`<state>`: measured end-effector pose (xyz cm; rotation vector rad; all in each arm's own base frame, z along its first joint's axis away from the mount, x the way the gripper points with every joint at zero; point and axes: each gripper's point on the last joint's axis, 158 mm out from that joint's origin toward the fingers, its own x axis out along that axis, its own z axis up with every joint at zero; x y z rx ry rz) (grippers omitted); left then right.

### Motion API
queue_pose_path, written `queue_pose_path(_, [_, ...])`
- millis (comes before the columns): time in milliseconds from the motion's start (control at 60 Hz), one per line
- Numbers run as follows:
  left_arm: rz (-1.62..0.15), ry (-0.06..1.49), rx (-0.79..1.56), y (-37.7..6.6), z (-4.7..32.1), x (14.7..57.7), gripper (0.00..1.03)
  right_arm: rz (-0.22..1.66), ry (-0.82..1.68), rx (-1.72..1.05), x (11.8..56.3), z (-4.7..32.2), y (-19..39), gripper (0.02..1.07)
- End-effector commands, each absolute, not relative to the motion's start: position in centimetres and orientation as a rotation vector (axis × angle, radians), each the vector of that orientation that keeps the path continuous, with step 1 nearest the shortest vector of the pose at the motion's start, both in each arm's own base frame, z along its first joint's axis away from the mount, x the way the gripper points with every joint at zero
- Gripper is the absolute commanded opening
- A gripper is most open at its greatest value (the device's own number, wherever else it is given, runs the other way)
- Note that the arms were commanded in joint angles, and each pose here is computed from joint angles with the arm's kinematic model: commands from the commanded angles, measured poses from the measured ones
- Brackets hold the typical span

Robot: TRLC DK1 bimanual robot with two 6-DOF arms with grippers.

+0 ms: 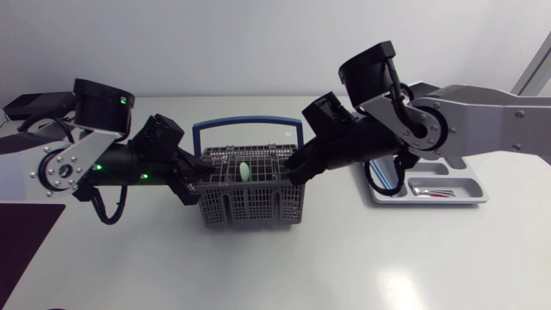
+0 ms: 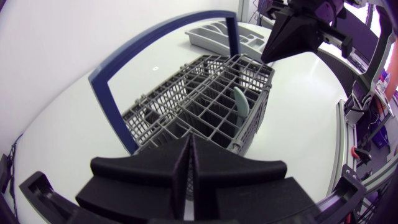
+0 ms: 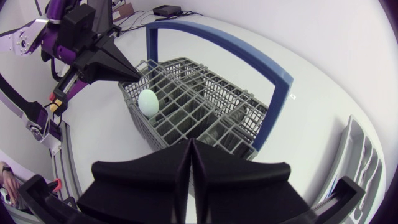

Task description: Unload the cutlery basket into the drawer organizer.

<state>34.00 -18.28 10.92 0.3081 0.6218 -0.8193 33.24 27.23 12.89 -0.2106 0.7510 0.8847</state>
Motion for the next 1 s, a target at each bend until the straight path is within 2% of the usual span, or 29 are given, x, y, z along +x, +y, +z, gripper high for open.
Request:
queue_pose_path(0, [-0.839,0.699,0.317,-17.9,7.4,33.2,0.06,0.891,0.763,-0.227,32.6,11.9,26.7,0.07])
queue_pose_path(333, [-0.825,0.679,0.315,-17.6,7.9,33.7,0.06,0.895,0.768,-0.233,32.9,11.5,27.1,0.07])
queue_pose_path(567, [-0.833,0.648,0.317,-18.1,9.3,33.2,0.06,0.904,0.809,-0.248,32.9,8.9,27.8,0.07])
queue_pose_path(783, [-0.827,0.646,0.325,-18.0,9.3,33.2,0.07,0.907,0.803,-0.250,33.0,8.9,28.2,0.07])
queue_pose_path(850, [-0.821,0.641,0.325,-17.9,9.5,33.3,0.16,0.908,0.801,-0.251,33.0,9.0,28.2,0.07])
queue_pose_path(900, [-0.820,0.633,0.325,-17.9,9.8,33.3,0.32,0.909,0.800,-0.249,33.0,9.1,28.2,0.07])
queue_pose_path(983, [-0.819,0.623,0.327,-18.0,10.2,33.3,0.44,0.909,0.797,-0.249,32.9,9.2,28.2,0.07])
